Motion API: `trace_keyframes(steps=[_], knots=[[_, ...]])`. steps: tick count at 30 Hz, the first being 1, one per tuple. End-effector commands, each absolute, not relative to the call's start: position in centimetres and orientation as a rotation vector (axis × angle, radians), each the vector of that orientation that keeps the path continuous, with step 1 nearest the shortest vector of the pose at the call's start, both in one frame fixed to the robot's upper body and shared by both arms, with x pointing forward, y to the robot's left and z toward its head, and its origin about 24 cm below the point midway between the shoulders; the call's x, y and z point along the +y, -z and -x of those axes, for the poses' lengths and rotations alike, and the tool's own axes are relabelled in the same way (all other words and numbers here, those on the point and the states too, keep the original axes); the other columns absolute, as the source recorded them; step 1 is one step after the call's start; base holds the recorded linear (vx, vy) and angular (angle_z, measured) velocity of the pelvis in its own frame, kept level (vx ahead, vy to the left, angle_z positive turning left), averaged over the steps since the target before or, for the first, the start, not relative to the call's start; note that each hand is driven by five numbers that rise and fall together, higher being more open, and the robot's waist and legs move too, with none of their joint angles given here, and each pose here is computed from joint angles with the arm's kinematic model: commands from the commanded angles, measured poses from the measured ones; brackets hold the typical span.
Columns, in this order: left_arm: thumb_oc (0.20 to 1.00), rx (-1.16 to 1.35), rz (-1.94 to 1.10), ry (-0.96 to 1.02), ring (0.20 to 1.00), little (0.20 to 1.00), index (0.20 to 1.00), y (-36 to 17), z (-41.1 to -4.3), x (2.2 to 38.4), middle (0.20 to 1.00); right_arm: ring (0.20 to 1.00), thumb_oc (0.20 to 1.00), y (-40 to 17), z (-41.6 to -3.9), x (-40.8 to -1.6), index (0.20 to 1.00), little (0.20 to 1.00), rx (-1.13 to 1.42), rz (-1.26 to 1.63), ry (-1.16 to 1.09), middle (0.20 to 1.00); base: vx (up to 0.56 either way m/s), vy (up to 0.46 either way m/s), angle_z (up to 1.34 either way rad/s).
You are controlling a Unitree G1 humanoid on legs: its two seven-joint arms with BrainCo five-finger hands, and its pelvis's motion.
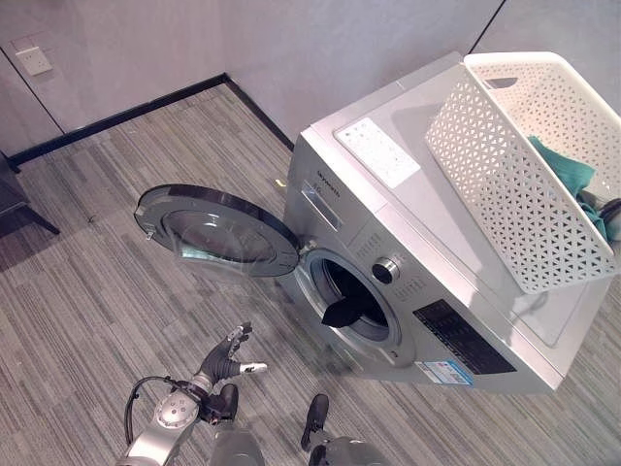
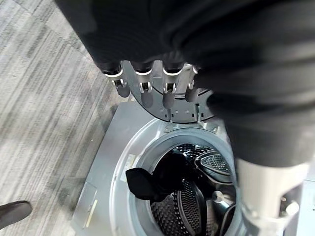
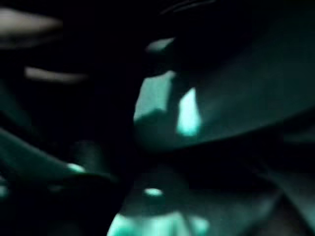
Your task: Grab the laundry basket,head to the washer,open it,put in the laundry and shut it.
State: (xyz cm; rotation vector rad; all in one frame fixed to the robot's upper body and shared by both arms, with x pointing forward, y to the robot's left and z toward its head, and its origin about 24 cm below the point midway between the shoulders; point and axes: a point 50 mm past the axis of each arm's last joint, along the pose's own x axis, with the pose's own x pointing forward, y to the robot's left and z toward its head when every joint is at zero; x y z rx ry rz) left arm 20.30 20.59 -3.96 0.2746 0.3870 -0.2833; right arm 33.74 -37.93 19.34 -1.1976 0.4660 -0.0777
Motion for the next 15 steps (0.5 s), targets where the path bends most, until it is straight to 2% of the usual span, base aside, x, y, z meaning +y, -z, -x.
trace_keyframes(steps=[1,6,15], knots=[[1.000,0.285,-0.262,0.288,1.000,1.000,1.000,2.2,-21.8,19.8,1.000,0.200,0.200,-19.2,-35.0,-37.3,0.200,0.200,0.449,1.190,0.159,0.200,0.00,0.000,0.00],[1.000,0.285,-0.273,0.264,1.000,1.000,1.000,2.1,-22.0,20.1,1.000,0.200,0.200,-22.3,-35.6,-37.2,0.200,0.200,0.320,1.146,0.289,0.200,0.00,-0.004,-0.11],[1.000,0.298,-0.309,0.241,1.000,1.000,1.000,2.2,-22.2,20.9,1.000,0.200,0.200,-34.1,-35.0,-36.5,0.200,0.200,-0.103,1.022,0.608,0.200,0.00,0.007,-0.04]])
